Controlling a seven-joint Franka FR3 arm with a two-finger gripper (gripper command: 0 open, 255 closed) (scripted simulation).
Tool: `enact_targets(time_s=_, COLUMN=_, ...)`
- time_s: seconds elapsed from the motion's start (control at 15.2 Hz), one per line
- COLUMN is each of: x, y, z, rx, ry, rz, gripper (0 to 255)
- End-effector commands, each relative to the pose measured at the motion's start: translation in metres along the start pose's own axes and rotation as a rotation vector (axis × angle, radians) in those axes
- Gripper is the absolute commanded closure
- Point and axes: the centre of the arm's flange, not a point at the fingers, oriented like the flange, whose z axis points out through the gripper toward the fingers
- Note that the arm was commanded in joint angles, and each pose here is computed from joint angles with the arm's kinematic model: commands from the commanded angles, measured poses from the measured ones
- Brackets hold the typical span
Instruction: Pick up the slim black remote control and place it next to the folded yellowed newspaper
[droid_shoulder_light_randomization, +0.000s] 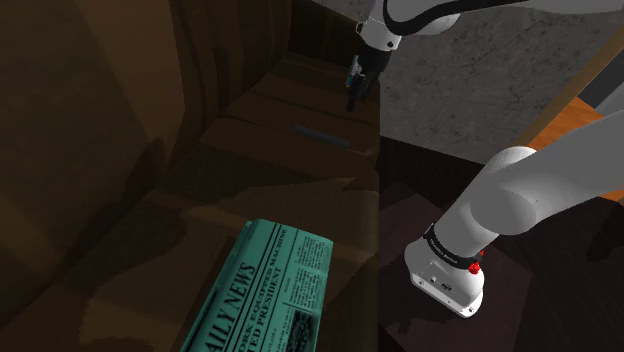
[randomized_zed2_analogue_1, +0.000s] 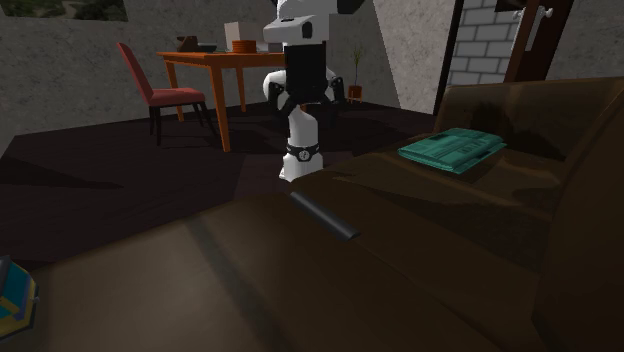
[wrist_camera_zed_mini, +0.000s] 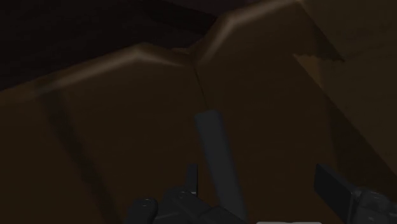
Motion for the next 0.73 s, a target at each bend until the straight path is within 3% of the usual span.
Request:
enact_targets(time_s=0.0, x=0.012, y=0.005, z=0.022, rx=0.005, ry=-0.007, rz=-0.043, gripper=0)
enact_targets(time_s=0.46, x=0.062, y=0.020, z=0.102, rx=0.024, ry=-0.034, rz=-0.186, gripper=0)
enact_targets(time_s=0.66, x=0.062, y=0.019, z=0.113, rx=0.024, ry=-0.035, rz=-0.188, gripper=0)
